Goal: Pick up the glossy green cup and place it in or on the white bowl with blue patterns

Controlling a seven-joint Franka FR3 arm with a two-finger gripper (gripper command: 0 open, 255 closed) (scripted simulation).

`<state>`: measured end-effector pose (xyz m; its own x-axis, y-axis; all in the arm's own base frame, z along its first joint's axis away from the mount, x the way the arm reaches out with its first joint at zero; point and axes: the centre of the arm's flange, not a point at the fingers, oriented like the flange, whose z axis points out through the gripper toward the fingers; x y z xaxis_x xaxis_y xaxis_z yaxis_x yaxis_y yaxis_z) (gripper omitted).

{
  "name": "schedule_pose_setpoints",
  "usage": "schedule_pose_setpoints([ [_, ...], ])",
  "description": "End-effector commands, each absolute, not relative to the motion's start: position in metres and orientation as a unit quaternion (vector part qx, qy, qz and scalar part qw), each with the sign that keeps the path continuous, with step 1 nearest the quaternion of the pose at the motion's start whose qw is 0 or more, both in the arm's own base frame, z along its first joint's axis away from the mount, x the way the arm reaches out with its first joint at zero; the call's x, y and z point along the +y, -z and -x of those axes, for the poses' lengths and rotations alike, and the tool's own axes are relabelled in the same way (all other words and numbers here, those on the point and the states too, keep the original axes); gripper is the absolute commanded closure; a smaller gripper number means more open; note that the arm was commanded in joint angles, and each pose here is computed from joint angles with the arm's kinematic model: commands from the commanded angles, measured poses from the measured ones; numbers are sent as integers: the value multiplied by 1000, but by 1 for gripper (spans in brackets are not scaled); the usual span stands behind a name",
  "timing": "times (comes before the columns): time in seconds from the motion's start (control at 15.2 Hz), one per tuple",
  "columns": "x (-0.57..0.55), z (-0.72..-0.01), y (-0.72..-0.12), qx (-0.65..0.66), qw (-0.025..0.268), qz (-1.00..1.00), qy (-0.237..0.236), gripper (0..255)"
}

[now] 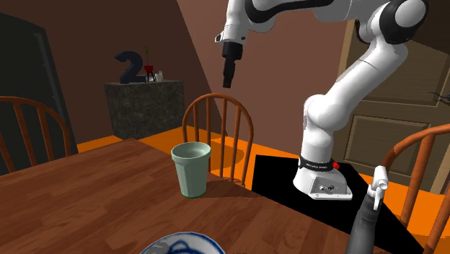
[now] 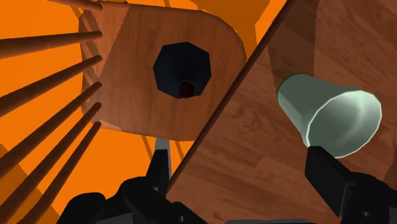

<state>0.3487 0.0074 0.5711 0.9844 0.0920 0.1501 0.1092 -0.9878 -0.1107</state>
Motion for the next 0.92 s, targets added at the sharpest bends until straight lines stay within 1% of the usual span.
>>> schedule_pose_setpoints([
  [0.0,22,-359,-551,-52,71,994,68,0],
  [0.86,119,-423,-435,-61,141,988,36,0],
])
